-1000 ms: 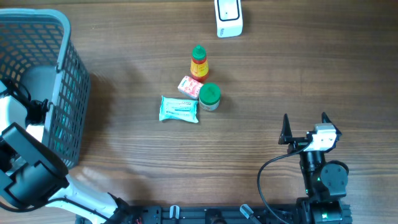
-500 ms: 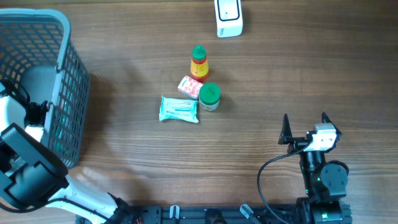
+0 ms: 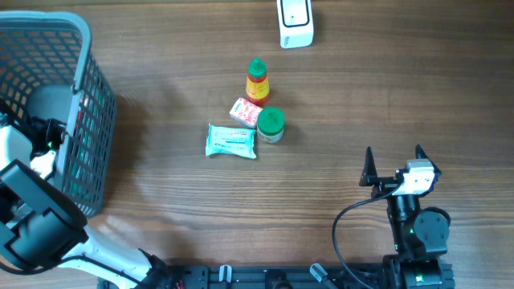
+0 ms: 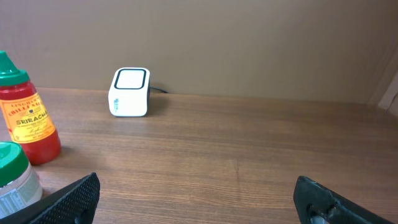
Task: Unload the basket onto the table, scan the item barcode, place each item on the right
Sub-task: 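Reach into the basket and grasp the red snack packet by its top, then carry the red packet to the scanner, barcode facing it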
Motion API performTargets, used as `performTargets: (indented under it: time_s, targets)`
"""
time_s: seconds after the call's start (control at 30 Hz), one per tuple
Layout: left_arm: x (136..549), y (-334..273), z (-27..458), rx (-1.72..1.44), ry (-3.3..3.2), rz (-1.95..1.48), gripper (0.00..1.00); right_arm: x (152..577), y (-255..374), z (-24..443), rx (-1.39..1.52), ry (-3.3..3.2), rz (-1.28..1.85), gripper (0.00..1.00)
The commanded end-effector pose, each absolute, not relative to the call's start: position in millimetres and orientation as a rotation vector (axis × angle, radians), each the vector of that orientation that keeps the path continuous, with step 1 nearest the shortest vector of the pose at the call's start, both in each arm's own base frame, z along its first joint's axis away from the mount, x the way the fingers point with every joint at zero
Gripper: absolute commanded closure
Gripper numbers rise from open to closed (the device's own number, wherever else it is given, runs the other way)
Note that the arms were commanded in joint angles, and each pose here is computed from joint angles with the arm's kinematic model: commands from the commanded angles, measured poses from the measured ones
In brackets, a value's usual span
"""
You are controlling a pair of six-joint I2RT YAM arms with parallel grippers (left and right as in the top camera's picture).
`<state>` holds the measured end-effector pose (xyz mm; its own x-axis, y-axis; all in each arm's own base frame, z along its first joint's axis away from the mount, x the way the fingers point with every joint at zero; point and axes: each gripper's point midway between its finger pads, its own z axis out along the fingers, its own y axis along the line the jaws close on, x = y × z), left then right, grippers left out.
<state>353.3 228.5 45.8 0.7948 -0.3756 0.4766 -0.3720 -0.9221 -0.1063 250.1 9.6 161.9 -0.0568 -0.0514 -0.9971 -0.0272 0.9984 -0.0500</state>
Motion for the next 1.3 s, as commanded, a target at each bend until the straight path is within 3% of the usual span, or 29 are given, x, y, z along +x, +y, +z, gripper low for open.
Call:
performTargets:
  time_s: [0.0,0.27,0.43,0.63,0.97,1.1,1.27]
  targets:
    - [351.5,212.8,45.7,-3.011,0.679,-0.86,0.96,250.2,11.3,162.5,-0.073,1.625,-0.014,0.0]
    - [369.5,225.3,79.0,-2.729,0.94,-0.954,0.96,250.2,11.3,162.5,-0.073,1.625,-0.013,0.0]
    - [366.8,241.4,144.8,-2.477,0.971,-0.904,0.96,250.2,11.3,162.5,-0.073,1.625,-0.014,0.0]
    - [341.2,237.6,260.2,-2.088,0.987,-0.769,0.96,250.2,11.3,162.5,-0.073,1.625,-0.014,0.0]
    - [319.4,162.2,385.9,-1.549,1.104,-0.681,0.96,250.2,11.3,162.5,-0.073,1.625,-0.013,0.0]
    - [336.0,111.0,400.6,-1.28,1.323,-0.651,0.96,250.2,11.3,162.5,-0.073,1.625,-0.013,0.01]
    - [366.7,40.4,373.6,-0.929,1.676,-0.544,0.96,250.2,11.3,162.5,-0.073,1.625,-0.013,0.0]
